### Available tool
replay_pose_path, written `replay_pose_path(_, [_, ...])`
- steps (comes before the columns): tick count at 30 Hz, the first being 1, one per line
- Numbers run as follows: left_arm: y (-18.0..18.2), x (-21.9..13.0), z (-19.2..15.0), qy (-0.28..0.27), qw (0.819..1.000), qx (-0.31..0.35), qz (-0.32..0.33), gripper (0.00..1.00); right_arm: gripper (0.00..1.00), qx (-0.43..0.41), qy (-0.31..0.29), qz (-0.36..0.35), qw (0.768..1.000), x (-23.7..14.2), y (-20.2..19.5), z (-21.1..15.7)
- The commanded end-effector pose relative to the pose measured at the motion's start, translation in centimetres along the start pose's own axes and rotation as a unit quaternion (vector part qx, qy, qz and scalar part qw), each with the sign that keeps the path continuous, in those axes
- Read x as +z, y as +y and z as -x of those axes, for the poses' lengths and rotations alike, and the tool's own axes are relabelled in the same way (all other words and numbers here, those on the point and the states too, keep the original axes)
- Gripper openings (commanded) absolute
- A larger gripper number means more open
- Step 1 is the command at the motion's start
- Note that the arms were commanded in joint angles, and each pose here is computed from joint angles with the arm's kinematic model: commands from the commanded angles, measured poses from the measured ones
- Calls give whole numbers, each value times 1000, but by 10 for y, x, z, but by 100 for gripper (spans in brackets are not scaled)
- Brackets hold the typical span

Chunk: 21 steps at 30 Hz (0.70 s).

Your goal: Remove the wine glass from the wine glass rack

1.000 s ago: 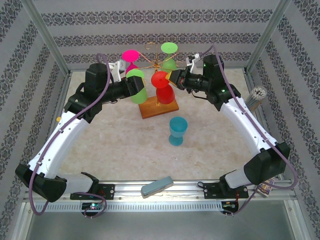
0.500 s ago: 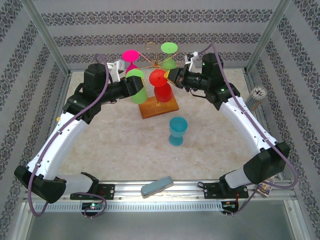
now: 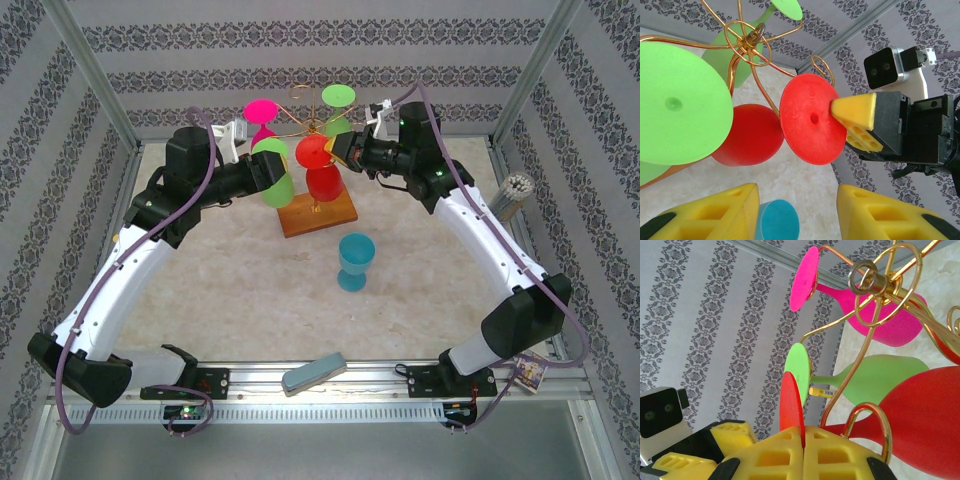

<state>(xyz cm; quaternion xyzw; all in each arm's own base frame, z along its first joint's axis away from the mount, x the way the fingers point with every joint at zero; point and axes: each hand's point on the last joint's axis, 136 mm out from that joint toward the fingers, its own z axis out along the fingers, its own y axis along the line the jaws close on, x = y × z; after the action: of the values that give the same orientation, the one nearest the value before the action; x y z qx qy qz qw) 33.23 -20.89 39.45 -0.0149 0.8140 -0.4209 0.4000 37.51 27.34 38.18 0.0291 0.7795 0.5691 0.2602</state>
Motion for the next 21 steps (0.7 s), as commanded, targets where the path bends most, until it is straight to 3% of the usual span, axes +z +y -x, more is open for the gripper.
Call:
replay_pose_path(1, [-3, -7, 11, -23, 1000, 3, -8, 45, 0, -20, -13, 25, 999, 1, 22, 8])
replay_pose_path(21, [-2, -5, 12, -24, 1000, 1, -8, 45, 0, -10, -51, 17, 998, -4, 16, 33])
